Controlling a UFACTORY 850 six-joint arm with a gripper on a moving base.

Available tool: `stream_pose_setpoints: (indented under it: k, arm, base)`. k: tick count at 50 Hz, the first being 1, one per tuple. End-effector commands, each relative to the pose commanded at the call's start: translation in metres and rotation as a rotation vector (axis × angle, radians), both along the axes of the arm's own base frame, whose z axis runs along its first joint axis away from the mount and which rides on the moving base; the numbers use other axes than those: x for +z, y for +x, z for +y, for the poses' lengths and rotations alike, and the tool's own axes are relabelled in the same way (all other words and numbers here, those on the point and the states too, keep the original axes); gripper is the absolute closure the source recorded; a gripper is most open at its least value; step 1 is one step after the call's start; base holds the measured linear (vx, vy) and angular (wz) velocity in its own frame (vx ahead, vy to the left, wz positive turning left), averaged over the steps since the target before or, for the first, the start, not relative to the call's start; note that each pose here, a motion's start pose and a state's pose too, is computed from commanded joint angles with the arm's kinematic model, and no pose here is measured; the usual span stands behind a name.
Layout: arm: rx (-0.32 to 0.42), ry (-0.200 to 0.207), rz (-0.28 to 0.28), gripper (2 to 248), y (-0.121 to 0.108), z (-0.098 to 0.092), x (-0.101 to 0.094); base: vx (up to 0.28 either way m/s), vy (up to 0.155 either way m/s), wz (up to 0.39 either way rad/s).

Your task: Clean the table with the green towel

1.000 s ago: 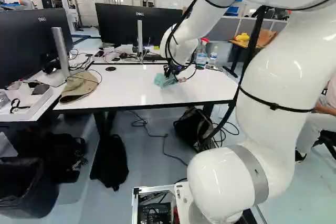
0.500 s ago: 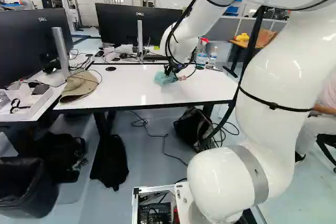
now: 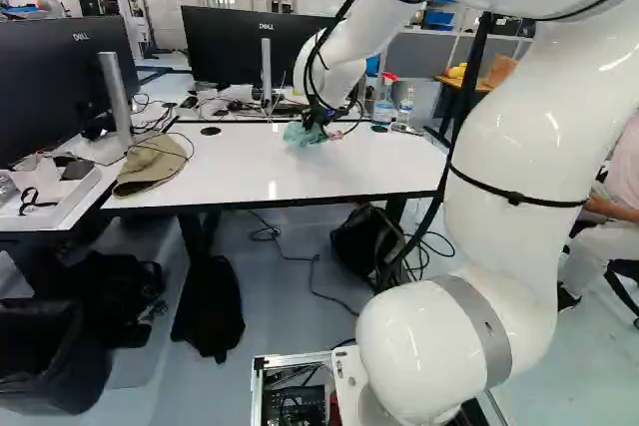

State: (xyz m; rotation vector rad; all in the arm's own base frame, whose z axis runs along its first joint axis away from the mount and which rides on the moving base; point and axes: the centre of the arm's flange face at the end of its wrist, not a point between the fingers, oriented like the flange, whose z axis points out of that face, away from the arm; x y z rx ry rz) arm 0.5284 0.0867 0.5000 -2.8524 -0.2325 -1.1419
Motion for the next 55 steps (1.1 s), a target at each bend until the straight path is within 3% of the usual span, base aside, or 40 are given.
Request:
stream_pose_setpoints:
  k: [25, 55]
  arm:
    - [0.068, 0.012, -0.062, 199, 0.013, 0.04, 0.029]
    - [0.145, 0.017, -0.072, 199, 0.033, 0.092, 0.028]
  base:
    - [0.0, 0.0, 0.0]
    - [0.0, 0.0, 0.0]
